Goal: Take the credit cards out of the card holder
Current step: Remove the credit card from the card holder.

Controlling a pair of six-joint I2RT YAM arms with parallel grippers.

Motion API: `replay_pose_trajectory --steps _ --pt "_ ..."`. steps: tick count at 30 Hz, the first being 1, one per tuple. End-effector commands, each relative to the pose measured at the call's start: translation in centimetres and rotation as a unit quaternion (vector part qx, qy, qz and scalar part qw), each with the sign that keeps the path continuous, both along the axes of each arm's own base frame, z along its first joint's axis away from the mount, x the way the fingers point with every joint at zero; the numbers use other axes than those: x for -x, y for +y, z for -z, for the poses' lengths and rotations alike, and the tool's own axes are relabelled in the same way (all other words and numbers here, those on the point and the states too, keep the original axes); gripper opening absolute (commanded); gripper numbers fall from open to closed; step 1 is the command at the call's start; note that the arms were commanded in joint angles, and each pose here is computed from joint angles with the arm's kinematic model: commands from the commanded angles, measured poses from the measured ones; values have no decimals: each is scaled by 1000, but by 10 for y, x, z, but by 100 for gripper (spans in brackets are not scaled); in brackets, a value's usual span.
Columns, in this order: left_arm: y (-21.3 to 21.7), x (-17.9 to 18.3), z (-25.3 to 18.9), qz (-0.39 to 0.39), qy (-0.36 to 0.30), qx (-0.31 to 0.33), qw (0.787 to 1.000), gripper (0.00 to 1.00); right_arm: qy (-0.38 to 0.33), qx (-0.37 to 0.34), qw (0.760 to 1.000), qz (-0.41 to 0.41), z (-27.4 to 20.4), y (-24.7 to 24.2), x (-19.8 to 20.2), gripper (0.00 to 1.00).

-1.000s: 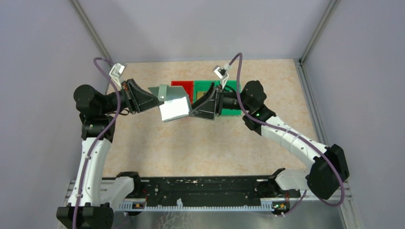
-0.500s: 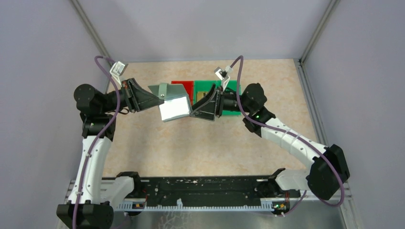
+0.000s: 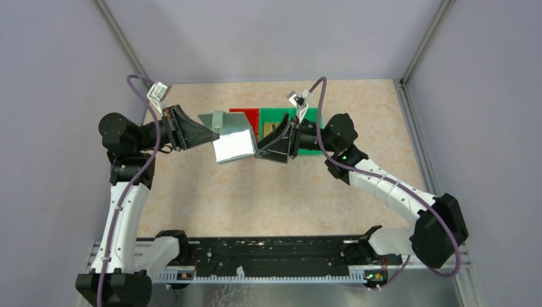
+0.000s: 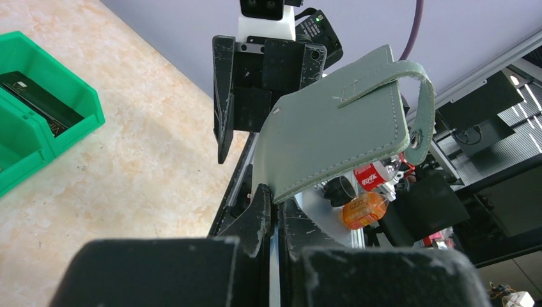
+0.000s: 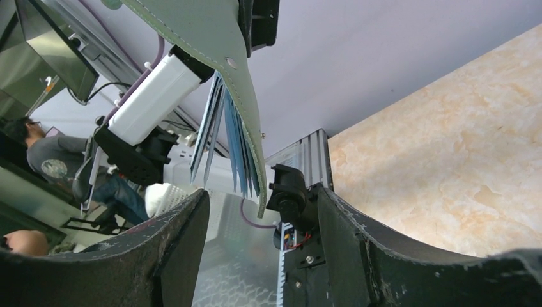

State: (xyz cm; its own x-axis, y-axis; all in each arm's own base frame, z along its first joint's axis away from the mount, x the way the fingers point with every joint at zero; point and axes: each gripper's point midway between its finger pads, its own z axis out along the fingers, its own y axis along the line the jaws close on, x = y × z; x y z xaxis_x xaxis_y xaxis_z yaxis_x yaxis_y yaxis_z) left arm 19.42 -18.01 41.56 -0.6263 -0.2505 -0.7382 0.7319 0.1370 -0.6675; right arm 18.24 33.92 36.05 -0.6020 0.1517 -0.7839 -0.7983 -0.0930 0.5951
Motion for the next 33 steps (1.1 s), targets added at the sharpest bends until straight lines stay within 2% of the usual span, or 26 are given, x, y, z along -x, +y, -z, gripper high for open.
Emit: replay_pose_trajectory --steps 1,16,22,26,30,33 --pt "0 8 -13 6 -24 1 1000 0 -44 -24 999 10 -19 -5 -1 61" --pt "0 11 -12 5 -25 1 1000 0 -49 -61 997 29 -51 12 -21 57" --pt "1 4 -4 -6 -12 -2 1000 0 -60 -108 992 -34 -72 22 4 63" --pt "1 -1 5 -11 15 0 1000 0 -64 -129 986 -83 -85 34 22 63" --pt "1 1 8 -5 13 -3 1000 0 -50 -142 984 -90 -86 38 24 54" --pt "1 1 11 -9 -5 -13 1000 1 -25 -146 986 -76 -84 39 18 42"
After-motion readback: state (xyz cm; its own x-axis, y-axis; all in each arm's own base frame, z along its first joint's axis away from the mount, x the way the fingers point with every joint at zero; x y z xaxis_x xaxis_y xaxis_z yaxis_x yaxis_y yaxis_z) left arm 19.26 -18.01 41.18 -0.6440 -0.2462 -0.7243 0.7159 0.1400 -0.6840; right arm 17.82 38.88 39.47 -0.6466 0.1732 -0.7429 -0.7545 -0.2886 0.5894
